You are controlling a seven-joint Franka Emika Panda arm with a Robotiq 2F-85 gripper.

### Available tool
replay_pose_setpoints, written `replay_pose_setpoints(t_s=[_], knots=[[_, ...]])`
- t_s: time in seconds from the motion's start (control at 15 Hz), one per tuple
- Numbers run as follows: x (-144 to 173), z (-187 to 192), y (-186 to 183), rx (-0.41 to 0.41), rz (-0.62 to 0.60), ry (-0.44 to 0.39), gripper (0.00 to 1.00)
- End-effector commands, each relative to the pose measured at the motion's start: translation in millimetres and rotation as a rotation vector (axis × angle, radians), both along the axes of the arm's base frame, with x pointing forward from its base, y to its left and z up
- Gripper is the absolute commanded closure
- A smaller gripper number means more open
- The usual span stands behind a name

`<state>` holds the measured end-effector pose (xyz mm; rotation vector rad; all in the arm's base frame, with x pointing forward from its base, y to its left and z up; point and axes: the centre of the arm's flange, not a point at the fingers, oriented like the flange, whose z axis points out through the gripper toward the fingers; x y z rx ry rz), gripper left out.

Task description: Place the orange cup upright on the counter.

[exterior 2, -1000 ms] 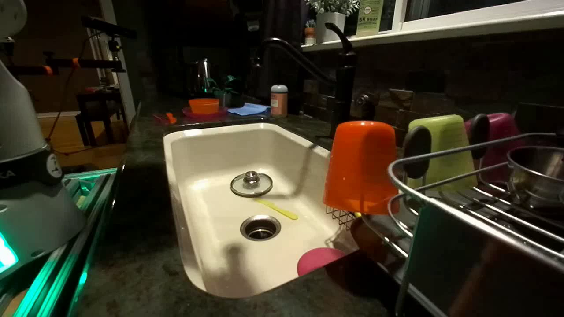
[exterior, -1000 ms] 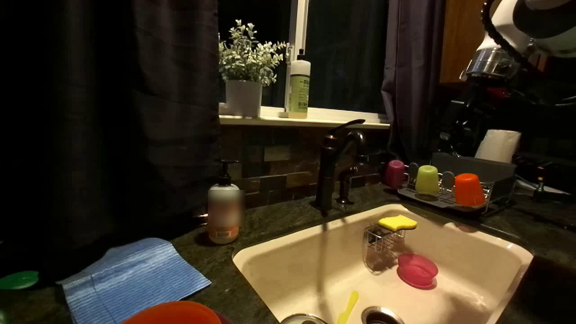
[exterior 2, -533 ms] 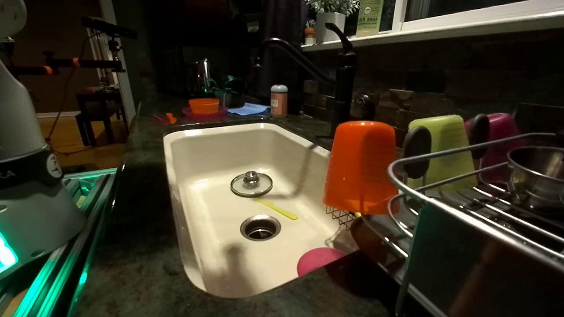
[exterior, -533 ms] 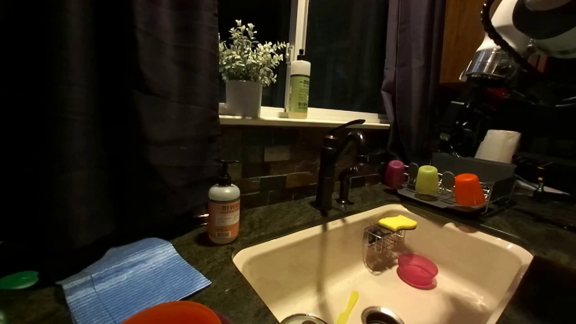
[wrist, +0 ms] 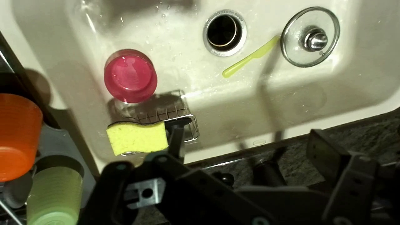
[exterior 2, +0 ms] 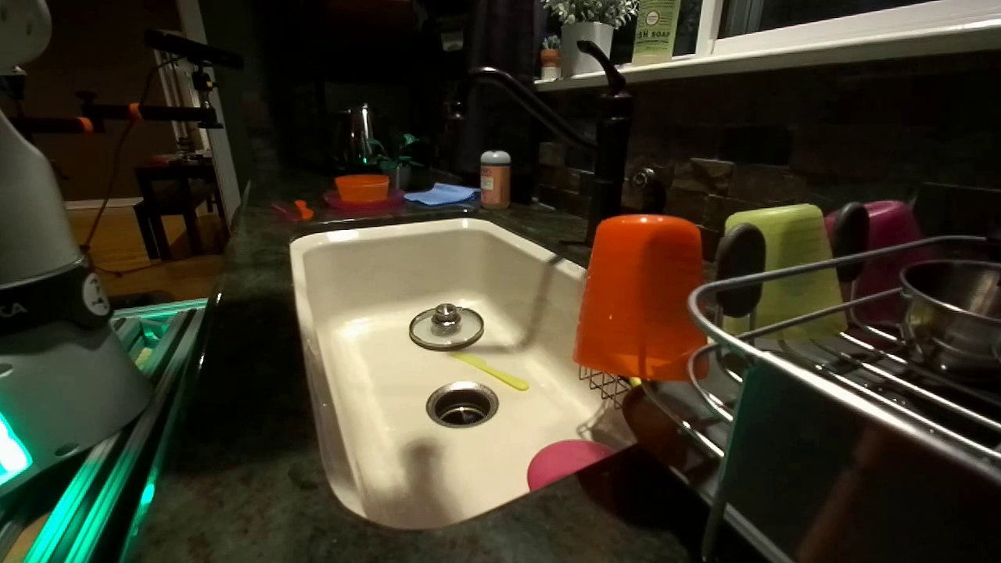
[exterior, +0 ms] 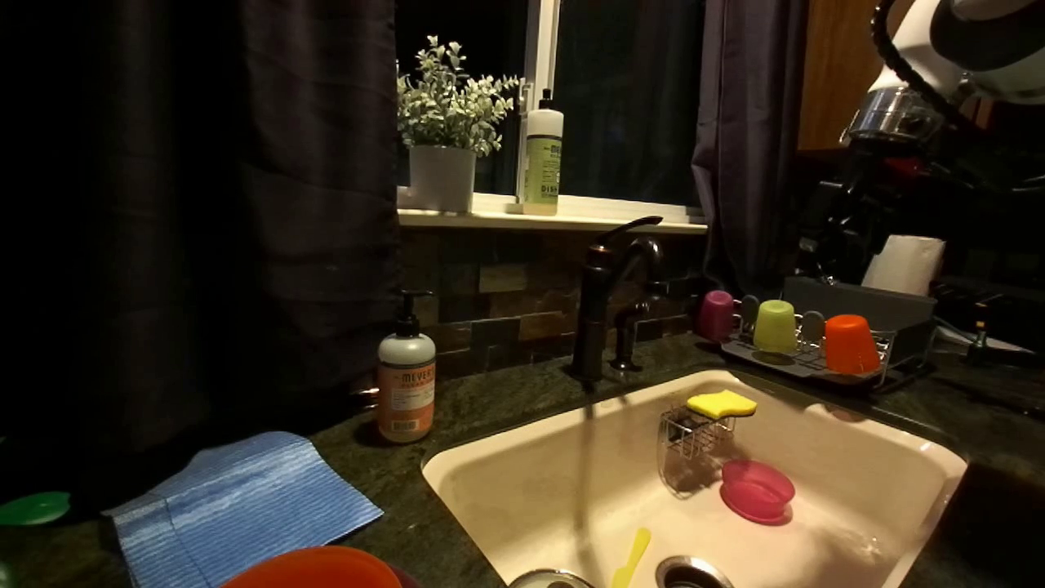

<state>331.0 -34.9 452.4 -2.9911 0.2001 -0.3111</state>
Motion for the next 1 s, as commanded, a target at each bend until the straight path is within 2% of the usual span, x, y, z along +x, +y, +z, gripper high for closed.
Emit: replay_pose_setpoints(t_s=[0.0,0.27,0.53,0.8,0.87,0.93], knots=[[-0.9,-2.0,-17.5,0.007,-0.120,-0.025,0.00],[10.5,-0.1,-49.6,-0.050,-0.332,-0.099,0.00],[17.0,-7.1,-87.1,-0.100,-0.534,-0.136,0.00],[14.1,-24.1,-119.5,-0.131,-0.731,-0.068,0.00],[7.3,-13.6,-110.3,-0.103,-0.644,-0.101,0.00],[6.7,-17.2,-114.5,-0.107,-0.658,-0.090,0.00]])
